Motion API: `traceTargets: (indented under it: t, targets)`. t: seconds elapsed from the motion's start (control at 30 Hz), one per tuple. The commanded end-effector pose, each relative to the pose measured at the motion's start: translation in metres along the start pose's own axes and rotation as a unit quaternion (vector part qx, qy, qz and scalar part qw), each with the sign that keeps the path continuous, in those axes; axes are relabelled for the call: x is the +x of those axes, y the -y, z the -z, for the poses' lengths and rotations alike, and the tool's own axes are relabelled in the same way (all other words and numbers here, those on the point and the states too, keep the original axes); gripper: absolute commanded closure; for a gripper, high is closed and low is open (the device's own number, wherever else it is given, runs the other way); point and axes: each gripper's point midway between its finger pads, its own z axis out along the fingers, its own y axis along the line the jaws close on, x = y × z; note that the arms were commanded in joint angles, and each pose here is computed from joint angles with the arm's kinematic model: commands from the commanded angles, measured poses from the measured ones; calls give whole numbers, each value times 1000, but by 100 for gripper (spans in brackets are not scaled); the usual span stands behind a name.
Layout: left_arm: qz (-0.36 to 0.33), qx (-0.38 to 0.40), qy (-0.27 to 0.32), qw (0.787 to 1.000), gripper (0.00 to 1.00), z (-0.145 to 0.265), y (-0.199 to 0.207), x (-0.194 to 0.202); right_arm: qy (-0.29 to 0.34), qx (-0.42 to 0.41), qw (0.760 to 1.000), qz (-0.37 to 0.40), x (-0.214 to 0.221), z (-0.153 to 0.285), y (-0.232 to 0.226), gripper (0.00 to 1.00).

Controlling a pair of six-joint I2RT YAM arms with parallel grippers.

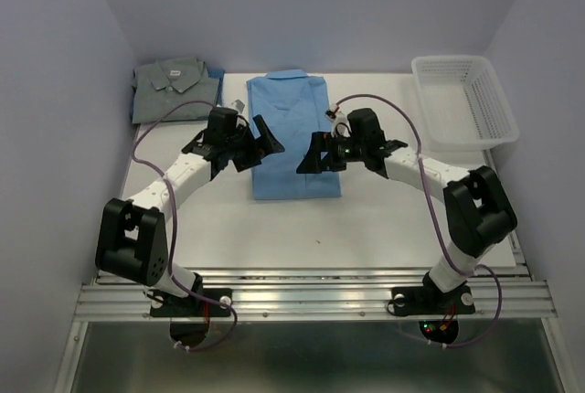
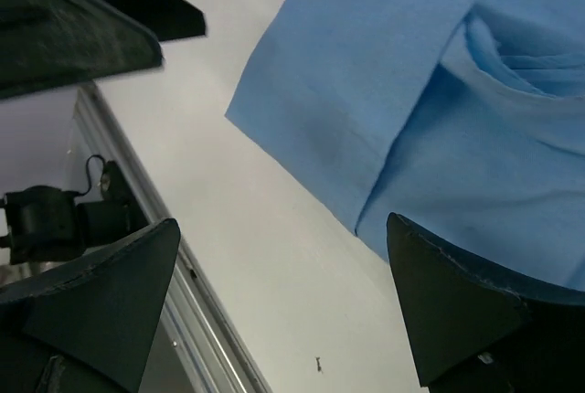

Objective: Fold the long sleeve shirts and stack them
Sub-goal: Fold the shirt

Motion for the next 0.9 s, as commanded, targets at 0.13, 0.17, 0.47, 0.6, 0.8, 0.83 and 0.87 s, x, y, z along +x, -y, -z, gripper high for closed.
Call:
traceTargets:
  t: [0.13, 0.17, 0.47, 0.6, 0.8, 0.83, 0.87]
  targets:
    - [30, 73, -78, 994, 1, -13, -6, 62, 22, -77, 997, 19, -27, -46, 0, 0]
    - [40, 74, -85, 993, 1, -15, -10, 69, 28, -68, 997, 24, -32, -51, 6, 0]
    - [52, 31, -97, 993, 1, -52, -39, 77, 47, 31, 998, 1, -42, -84, 77, 0]
    - [45, -20, -106, 993, 1, -65, -61, 78, 43, 54, 998, -9, -34, -81, 98, 0]
    - [43, -69, -100, 992, 1, -64, -87, 72, -6, 69, 997, -33, 12, -83, 118, 0]
    - [39, -72, -93, 992, 1, -64, -86, 66, -11, 71, 997, -38, 19, -81, 119, 0]
    - [37, -78, -87, 992, 1, -63, -88, 61, -21, 77, 996, -49, 33, -76, 122, 0]
